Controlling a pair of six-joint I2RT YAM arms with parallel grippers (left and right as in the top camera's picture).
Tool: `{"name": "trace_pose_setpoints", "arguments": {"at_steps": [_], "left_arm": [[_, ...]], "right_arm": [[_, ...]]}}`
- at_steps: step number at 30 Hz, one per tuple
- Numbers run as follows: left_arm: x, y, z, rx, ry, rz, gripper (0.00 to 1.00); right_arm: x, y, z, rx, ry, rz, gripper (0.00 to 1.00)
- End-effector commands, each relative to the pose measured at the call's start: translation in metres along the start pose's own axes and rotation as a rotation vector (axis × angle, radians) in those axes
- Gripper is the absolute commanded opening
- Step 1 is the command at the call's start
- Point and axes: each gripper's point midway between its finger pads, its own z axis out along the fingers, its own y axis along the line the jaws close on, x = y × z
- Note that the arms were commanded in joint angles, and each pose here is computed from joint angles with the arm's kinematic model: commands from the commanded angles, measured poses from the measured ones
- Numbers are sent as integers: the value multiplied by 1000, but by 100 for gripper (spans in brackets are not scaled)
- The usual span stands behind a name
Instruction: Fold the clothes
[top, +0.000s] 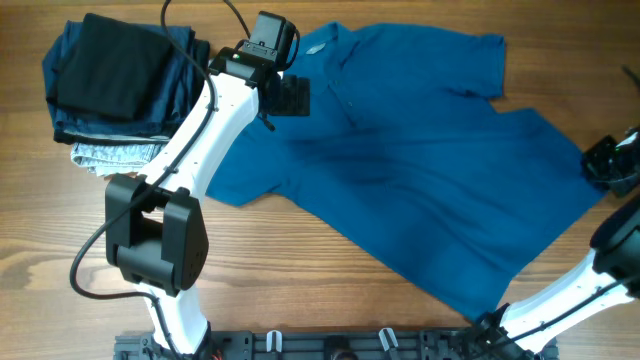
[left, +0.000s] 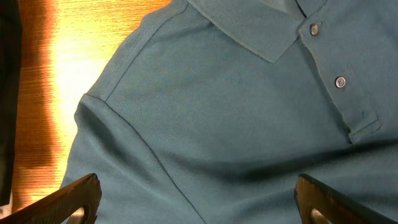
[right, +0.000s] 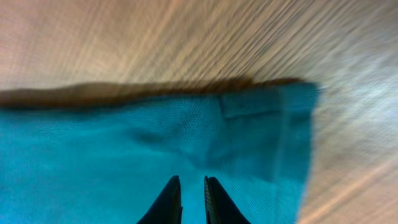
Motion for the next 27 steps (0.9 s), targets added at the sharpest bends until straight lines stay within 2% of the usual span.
{"name": "trace_pose_setpoints", "arguments": {"at_steps": [1,3,9,12,19,27], "left_arm": [[1,0,3,-4,4,2,100],[1,0,3,-4,4,2,100],[1,0,3,-4,4,2,100],[0,0,3,-4,4,2,100],[1,0,3,-4,4,2,100],[1,0,3,-4,4,2,100]], "right_arm": [[10,2,29,-4,62,0,11],[9,-1,38,10,62,0,4],[-1,-10,60,60,28,-5,4],[-18,-13,63,79,-44,-10,4],[-58,-12,58,97,-205,-82,4],[-99,-12,39,63,-339,-82,4]]}}
